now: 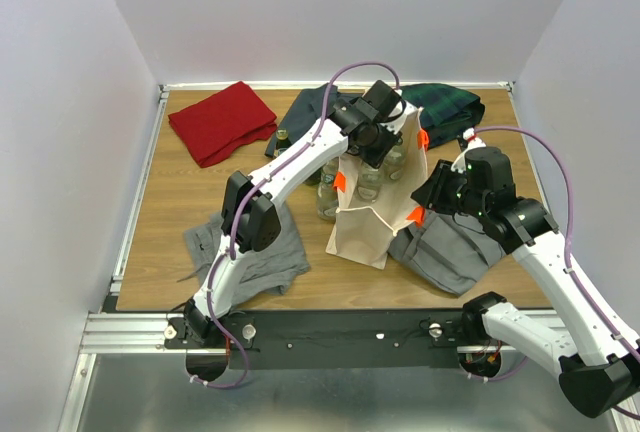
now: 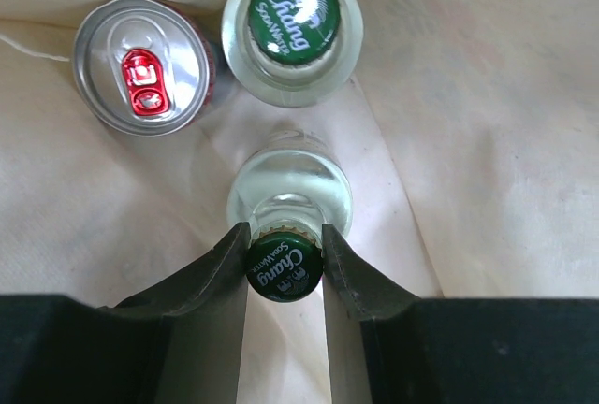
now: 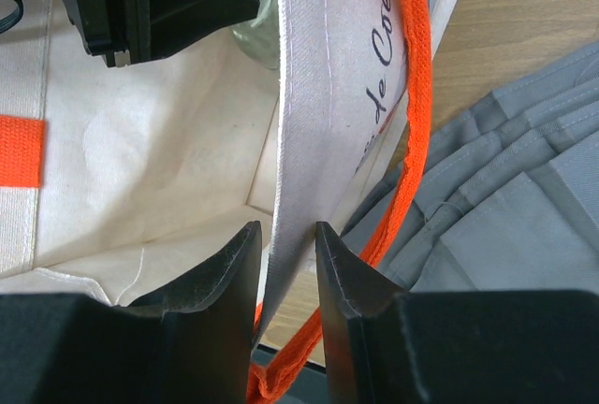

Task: Take the beverage out of the canvas bag
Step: Take out the drink from the canvas bag.

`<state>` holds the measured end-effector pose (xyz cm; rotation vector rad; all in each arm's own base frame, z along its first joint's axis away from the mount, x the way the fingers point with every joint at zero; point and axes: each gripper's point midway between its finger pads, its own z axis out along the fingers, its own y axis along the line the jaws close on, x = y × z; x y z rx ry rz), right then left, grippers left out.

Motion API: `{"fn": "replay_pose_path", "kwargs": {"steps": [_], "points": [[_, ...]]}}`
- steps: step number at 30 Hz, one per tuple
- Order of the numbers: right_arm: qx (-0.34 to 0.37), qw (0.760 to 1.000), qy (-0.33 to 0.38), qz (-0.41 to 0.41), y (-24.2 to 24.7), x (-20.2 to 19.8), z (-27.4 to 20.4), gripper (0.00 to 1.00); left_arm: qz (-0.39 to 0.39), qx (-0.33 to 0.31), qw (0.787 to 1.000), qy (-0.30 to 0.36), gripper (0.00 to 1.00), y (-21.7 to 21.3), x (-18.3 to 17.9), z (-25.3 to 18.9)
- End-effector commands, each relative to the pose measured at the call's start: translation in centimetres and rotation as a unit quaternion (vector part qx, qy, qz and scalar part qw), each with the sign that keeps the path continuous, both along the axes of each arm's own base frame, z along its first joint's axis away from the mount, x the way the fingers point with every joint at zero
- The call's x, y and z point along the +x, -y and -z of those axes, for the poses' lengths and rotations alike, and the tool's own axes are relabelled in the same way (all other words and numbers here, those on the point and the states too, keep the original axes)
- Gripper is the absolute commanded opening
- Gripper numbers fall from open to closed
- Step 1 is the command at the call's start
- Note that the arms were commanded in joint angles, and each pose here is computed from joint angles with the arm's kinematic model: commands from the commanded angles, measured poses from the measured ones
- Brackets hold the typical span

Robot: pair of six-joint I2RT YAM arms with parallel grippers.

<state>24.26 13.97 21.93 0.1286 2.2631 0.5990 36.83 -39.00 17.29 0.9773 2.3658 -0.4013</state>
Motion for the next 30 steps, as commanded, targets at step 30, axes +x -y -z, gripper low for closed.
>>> {"fn": "replay_pose_path", "kwargs": {"steps": [30], "points": [[-0.001,0.999,0.015,0.035,1.0,0.1,-0.9,0.74,0.045,-0.075,0.991,0.103,0.00,0.2,-2.6,-12.1]]}}
